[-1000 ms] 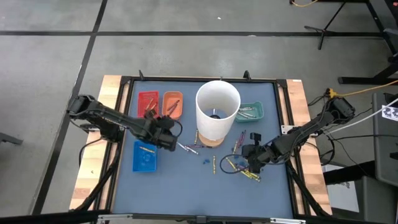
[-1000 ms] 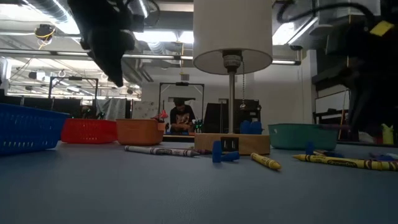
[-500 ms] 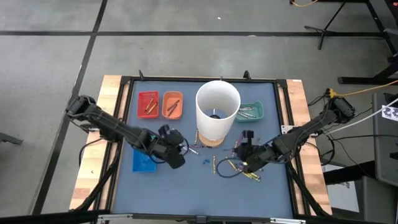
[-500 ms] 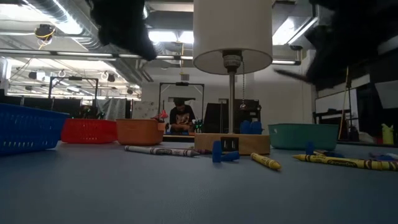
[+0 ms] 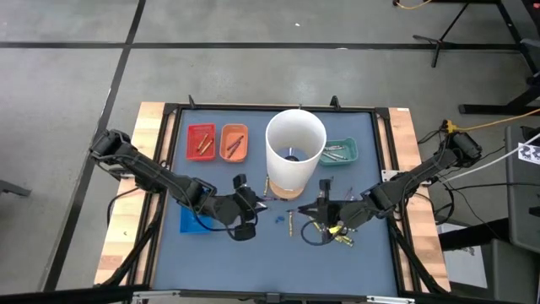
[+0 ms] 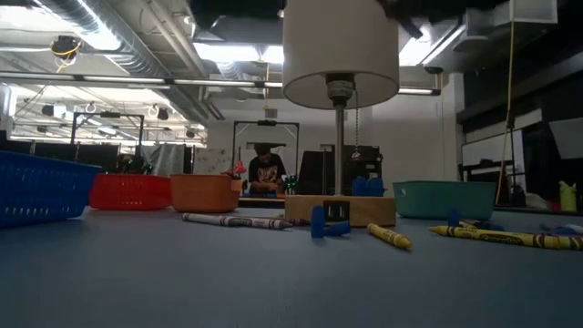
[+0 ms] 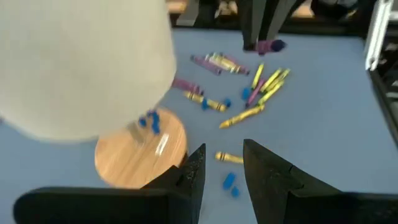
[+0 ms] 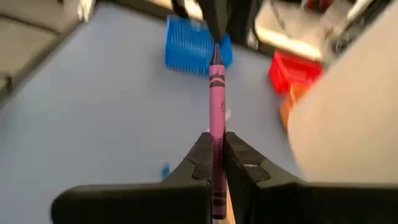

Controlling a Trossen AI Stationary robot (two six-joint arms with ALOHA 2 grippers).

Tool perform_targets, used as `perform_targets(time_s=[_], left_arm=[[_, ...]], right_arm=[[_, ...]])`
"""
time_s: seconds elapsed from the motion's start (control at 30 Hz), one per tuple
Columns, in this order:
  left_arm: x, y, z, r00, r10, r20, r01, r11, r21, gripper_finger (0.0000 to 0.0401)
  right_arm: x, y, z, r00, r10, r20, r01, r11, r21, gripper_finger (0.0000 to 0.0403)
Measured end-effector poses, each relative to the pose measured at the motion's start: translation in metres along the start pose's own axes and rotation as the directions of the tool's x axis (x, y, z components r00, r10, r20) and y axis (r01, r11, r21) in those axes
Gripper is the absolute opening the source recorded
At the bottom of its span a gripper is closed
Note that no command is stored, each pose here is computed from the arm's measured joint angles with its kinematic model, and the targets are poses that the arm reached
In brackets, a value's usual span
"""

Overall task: Sort crayons
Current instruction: Put the violet crayon into the orange bin

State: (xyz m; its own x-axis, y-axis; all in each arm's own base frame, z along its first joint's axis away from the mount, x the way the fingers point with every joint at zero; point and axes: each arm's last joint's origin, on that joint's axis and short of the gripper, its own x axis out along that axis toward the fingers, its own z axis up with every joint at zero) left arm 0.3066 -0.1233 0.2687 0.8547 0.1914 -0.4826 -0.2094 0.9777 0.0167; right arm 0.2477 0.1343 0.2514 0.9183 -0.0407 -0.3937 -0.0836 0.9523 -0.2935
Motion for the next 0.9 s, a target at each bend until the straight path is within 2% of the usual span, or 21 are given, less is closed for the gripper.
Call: perform_targets(time_s=[0.27, 0.47, 0.77, 0.9], left_arm=[[-0.001, -0.004, 0.013, 0.992, -0.039, 0.123, 0.029, 0.996, 0.088, 0.0092], [-0.004, -0.007, 0.028, 0.964, -0.068, 0.256, 0.029, 0.988, 0.153, 0.0092], [-0.009, -0.009, 0.044, 0.91, -0.107, 0.401, 0.011, 0.972, 0.236, 0.0092], [-0.01, -0.008, 0.048, 0.89, -0.144, 0.433, 0.025, 0.963, 0.269, 0.0092]], right_arm=[[-0.002, -0.003, 0.021, 0.981, -0.024, 0.193, 0.036, 0.998, -0.057, 0.0018], [-0.005, -0.007, 0.033, 0.951, -0.053, 0.304, 0.081, 0.994, -0.079, 0.0018], [0.002, -0.026, 0.038, 0.928, -0.093, 0.362, 0.123, 0.99, -0.062, 0.0018], [0.007, -0.036, 0.037, 0.926, -0.061, 0.373, 0.094, 0.993, -0.071, 0.0018]])
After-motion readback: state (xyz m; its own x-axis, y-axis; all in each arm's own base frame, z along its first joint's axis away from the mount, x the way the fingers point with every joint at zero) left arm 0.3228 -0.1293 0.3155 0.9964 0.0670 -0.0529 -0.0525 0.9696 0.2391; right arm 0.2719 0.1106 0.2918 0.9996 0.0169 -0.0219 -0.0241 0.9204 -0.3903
